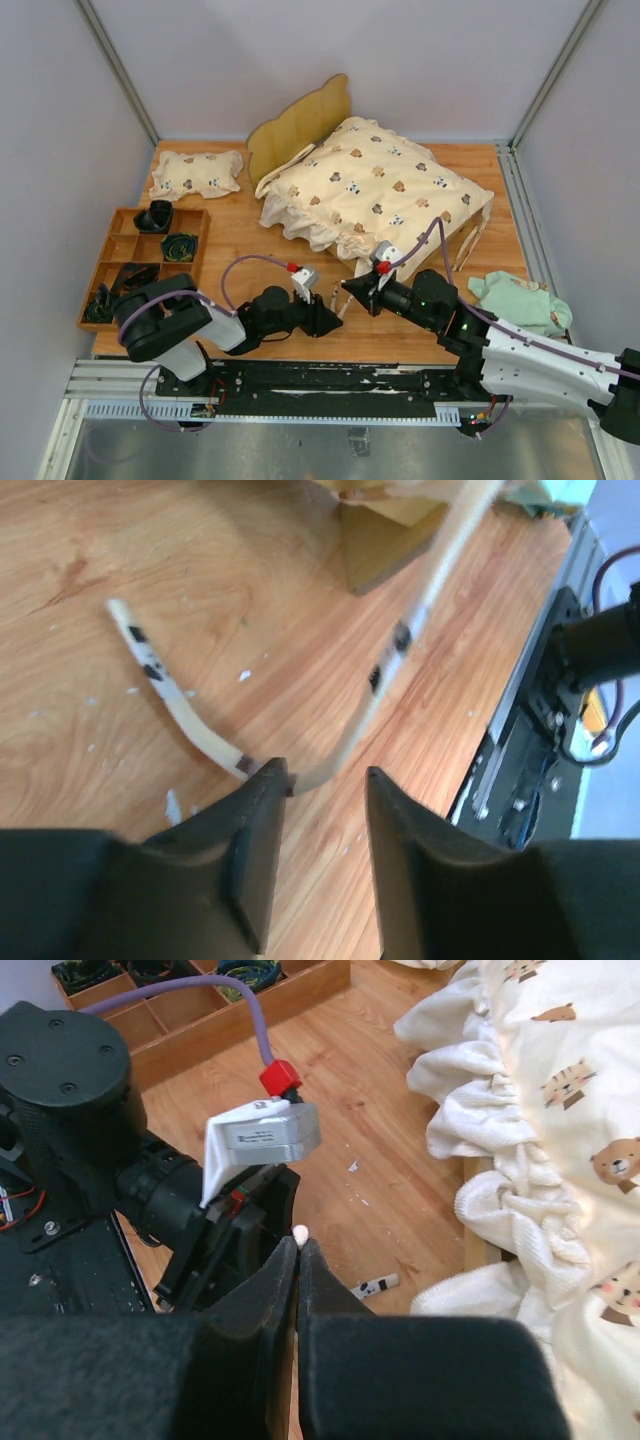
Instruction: Set up the pet bed
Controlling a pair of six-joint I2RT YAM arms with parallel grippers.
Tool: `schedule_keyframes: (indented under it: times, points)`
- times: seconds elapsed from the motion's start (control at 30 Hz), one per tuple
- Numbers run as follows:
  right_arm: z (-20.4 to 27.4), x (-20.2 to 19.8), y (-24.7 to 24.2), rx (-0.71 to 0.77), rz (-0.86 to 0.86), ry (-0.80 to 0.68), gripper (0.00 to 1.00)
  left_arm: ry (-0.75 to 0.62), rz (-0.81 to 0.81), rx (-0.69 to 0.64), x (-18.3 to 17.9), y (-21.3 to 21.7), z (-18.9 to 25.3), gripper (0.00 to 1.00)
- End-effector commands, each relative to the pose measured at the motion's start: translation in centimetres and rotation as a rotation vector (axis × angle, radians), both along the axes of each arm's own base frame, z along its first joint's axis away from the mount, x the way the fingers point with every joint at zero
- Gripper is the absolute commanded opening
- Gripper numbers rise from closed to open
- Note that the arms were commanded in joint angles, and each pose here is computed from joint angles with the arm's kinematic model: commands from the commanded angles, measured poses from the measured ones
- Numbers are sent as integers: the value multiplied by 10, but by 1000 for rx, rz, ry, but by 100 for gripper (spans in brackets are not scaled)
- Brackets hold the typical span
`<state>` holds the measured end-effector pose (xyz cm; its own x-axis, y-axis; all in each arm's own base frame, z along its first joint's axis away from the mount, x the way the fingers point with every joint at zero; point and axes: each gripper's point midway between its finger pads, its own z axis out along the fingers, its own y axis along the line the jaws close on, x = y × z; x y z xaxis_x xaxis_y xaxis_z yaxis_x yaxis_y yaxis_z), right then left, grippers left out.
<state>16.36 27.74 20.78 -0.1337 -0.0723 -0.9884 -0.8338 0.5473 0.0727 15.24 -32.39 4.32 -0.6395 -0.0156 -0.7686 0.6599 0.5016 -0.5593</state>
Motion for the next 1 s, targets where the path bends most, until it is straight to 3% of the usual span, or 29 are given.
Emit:
schedule_keyframes:
  times: [0.0, 0.13, 0.27, 0.43, 0.73, 0.97]
  points:
    - [14, -5, 14, 92, 32, 33, 0, -77, 54, -178, 1, 7, 49, 51]
    - [11, 0, 11, 97, -14, 64, 0, -273, 54, -254, 3, 16, 96, 60]
    - [16, 3, 9, 99, -39, 70, 0, -466, 20, -231, 9, 14, 124, 61]
    - [20, 5, 9, 109, -51, 75, 0, -603, -7, -218, 16, 6, 144, 62]
    - [24, 3, 13, 130, -37, 86, 0, -642, -33, -201, 28, -18, 142, 58]
    - [18, 4, 11, 114, -44, 87, 0, -642, 52, -277, 39, -18, 157, 47]
